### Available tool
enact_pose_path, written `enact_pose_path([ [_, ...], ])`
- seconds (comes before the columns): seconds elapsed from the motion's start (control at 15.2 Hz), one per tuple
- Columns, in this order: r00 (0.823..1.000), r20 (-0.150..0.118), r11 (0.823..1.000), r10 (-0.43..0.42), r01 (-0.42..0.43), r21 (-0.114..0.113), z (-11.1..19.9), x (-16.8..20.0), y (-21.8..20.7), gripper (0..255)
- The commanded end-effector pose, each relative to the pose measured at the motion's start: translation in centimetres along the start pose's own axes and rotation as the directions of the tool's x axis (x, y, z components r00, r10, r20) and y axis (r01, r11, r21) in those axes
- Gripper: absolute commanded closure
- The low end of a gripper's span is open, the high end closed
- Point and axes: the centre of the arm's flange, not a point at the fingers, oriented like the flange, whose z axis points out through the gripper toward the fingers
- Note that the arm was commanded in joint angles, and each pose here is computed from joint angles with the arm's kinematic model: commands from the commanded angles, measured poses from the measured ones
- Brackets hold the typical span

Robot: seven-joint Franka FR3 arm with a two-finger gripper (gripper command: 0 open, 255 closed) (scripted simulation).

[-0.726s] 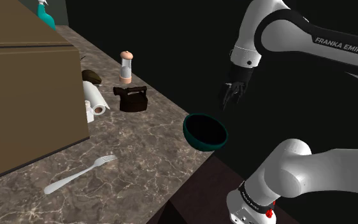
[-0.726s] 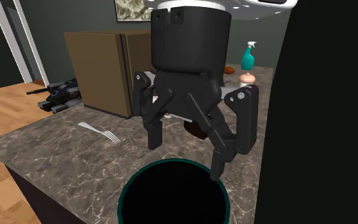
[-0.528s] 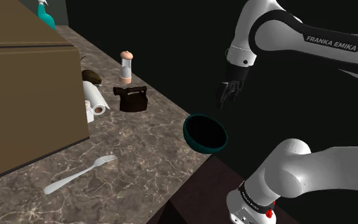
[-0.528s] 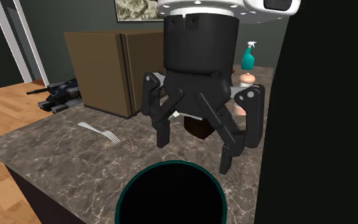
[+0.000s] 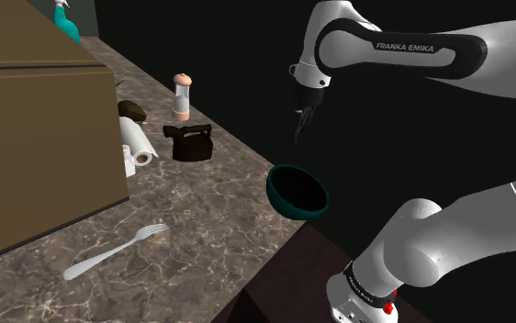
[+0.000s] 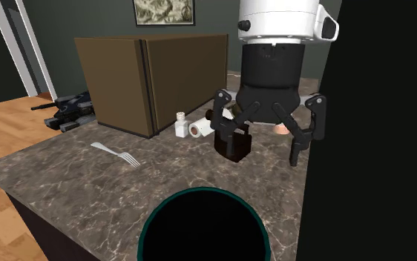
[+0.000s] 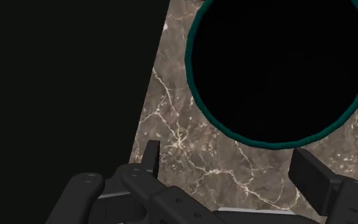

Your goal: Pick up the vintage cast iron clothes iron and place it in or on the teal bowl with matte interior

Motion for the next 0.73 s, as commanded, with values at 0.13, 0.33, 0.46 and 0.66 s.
enact_pose_path([
  [0.13, 0.986, -0.009, 0.986, -0.168, 0.168, -0.013, 0.4, 5.0, 0.6, 0],
  [0.33, 0.957, -0.014, 0.957, -0.288, 0.288, -0.024, 0.8, 8.8, 0.6, 0],
  [0.46, 0.930, -0.017, 0.930, -0.366, 0.365, -0.031, 1.0, 11.4, 0.3, 0],
  [0.66, 0.878, -0.019, 0.878, -0.478, 0.477, -0.042, 1.3, 15.1, -0.5, 0],
])
